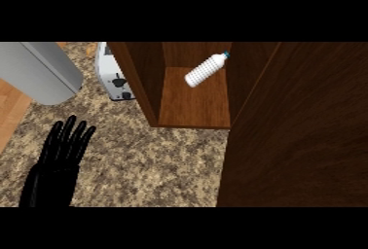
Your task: Pick up the bottled water, place it into the cabinet and close the cabinet
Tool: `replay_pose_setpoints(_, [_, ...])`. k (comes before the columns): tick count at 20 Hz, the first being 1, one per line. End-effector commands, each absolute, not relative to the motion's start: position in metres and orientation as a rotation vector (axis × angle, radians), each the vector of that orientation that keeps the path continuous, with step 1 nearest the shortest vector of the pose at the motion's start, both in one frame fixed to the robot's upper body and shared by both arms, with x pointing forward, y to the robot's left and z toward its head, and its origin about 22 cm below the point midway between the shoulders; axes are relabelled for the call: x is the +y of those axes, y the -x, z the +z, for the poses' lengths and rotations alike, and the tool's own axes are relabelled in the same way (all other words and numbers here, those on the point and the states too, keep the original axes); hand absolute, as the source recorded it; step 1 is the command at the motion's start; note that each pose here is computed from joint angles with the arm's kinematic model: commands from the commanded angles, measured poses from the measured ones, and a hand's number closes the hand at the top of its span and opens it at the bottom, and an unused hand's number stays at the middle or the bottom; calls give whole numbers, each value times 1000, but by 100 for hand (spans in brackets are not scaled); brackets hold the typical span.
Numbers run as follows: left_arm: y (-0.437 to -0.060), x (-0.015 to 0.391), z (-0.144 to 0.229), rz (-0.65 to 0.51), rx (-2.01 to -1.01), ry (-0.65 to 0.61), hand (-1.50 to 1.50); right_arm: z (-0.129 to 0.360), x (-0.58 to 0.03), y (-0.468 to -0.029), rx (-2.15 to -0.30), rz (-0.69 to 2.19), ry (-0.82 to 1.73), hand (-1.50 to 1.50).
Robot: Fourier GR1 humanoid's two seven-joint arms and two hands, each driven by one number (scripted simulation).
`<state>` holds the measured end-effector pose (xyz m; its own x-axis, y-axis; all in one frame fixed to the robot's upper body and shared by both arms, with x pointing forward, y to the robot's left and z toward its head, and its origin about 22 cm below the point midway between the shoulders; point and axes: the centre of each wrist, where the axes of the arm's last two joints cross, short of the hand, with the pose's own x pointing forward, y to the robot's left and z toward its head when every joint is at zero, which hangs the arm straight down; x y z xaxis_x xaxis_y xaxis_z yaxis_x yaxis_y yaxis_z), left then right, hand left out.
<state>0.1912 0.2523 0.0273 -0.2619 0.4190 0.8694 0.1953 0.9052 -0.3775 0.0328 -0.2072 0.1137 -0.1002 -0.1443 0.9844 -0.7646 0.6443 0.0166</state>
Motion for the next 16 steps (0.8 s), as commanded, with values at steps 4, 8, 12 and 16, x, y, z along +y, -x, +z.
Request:
replay_pose_setpoints(4, [-174,283,32,229,-1842,469,-150,157,-190,-30,-1649,868,-805,150])
replay_pose_setpoints(8, [-172,299,43,215,-1847,474,-150,147,-175,-29,-1655,671,-911,150])
replay_pose_setpoints(12, [-170,301,42,204,-1854,486,-150,143,-167,-31,-1666,621,-993,150])
replay_pose_setpoints(16, [-168,317,50,165,-1851,494,-150,140,-168,-37,-1632,703,-974,150])
